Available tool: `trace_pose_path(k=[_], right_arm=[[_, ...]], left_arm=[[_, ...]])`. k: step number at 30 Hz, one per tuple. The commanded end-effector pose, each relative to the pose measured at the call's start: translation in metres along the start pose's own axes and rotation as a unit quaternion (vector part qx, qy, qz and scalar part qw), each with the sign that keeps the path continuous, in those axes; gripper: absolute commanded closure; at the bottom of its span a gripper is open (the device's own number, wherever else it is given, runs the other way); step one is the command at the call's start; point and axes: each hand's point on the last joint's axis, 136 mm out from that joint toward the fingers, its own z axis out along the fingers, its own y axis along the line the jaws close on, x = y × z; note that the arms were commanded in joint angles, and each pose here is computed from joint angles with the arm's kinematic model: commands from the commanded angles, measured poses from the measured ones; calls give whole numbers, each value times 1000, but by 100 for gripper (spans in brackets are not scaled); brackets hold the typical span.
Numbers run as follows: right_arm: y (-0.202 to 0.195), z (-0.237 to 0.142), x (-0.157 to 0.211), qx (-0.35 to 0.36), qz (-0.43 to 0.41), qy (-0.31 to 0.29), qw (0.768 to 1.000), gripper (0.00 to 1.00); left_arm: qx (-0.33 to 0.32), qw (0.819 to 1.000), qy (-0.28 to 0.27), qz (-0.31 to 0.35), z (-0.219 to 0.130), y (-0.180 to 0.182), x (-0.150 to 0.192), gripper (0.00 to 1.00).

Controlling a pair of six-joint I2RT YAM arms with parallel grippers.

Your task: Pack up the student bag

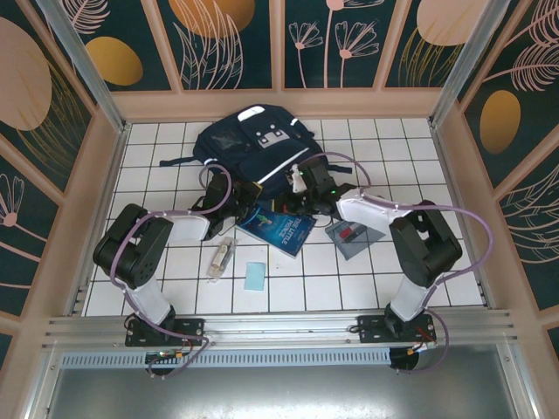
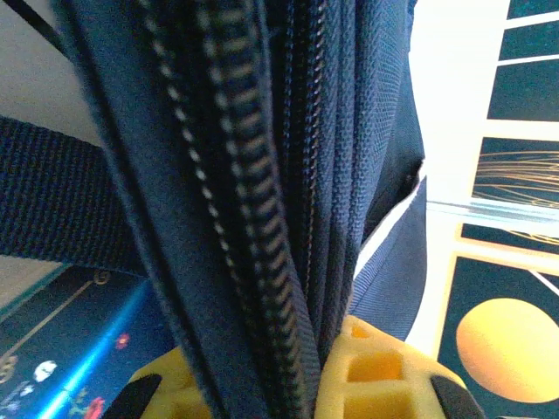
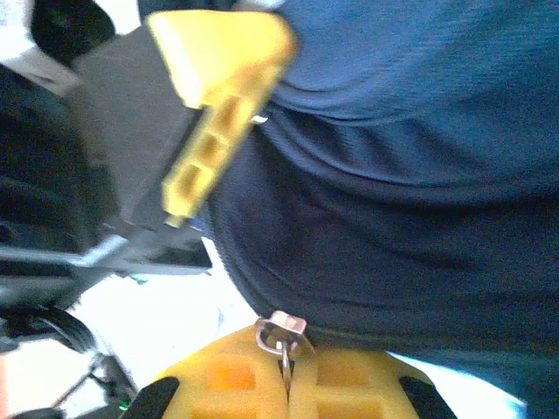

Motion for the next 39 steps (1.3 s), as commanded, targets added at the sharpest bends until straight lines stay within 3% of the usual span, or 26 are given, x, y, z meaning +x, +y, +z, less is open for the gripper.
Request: trace_pose_path(k=[1,8,15,18,21,26,32,35,39], right_arm=[[-64,-32,24,126,-7,42,991,100],[-119,-75,-25,242,-18,-26,970,100],[-187,-115,-81,395,-34,-94,913,100],[-203,-122,-90,413,-25,-102,904,100],[-194,-122,-83,393,-26,-92,914,100],[-160,-129,-30,334,-18,-62,940,100],[-100,-121,27,200,14,-55,978,100],[-70,-104,33,135,6,-72,988,100],[-38,-84,11,56,1,-106,993,100]], left_arm=[[-18,997,-62,33,-17,7,-24,100],[-23,997,-27,69,-15,8,-12,100],[-1,992,24,121,-17,-14,4,100],[1,989,44,139,-19,-20,10,100],[-9,985,40,166,-16,-22,6,100],[-8,982,51,184,12,-30,3,100],[31,980,26,196,34,-71,-12,100],[44,978,12,205,51,-92,-22,100],[68,975,7,209,70,-116,-31,100]])
